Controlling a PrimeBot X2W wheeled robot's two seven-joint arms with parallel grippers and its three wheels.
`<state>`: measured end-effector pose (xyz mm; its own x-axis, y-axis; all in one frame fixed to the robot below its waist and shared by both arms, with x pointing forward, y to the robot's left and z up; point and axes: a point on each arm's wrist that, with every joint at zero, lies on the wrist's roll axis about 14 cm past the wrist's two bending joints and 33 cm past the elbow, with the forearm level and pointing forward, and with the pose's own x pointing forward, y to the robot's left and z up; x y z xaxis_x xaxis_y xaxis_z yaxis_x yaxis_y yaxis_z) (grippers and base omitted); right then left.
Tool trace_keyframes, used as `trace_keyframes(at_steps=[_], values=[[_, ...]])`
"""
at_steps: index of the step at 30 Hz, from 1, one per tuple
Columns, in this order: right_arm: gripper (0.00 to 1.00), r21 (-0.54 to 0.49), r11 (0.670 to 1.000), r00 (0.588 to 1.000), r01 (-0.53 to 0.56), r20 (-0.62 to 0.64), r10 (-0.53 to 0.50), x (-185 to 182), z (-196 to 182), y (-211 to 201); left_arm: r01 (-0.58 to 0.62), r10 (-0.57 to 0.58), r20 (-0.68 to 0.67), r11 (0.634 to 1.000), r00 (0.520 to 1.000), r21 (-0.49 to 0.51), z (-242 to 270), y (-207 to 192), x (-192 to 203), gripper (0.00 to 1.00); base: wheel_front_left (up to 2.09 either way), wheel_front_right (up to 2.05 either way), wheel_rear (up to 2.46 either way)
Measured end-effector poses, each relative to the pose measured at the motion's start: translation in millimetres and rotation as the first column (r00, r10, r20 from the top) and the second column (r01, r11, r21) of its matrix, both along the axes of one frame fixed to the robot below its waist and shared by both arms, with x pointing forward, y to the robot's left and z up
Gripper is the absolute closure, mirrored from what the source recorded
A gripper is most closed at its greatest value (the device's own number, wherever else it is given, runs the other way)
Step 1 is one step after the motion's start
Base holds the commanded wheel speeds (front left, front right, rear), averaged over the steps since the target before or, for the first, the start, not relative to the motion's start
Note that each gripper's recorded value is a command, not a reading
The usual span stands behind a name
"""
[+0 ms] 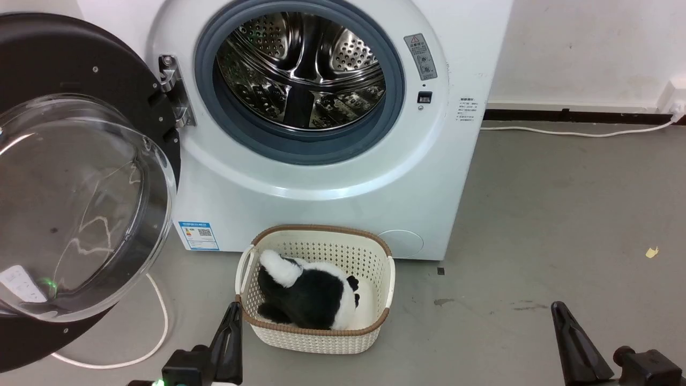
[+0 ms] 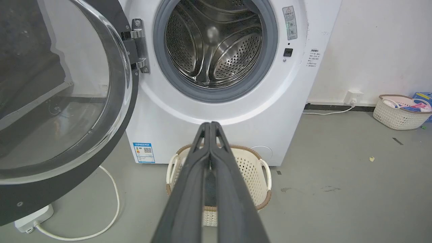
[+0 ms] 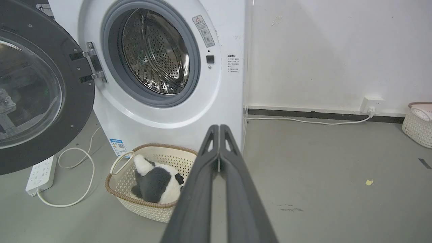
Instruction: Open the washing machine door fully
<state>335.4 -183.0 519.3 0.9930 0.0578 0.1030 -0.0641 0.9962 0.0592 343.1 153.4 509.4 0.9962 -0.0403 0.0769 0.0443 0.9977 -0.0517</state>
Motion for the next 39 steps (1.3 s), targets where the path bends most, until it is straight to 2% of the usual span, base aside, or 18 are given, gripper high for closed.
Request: trace_keyframes(at_steps=[39], values=[[1.00, -0.031, 0.999, 0.999, -0.023, -0.049, 0.021, 8.7, -3.5, 6.6, -0.010, 0.011, -0.035, 1.000, 0.999, 0.025, 1.1, 6.8, 7.3, 1.00, 0.00, 0.00, 0.00]])
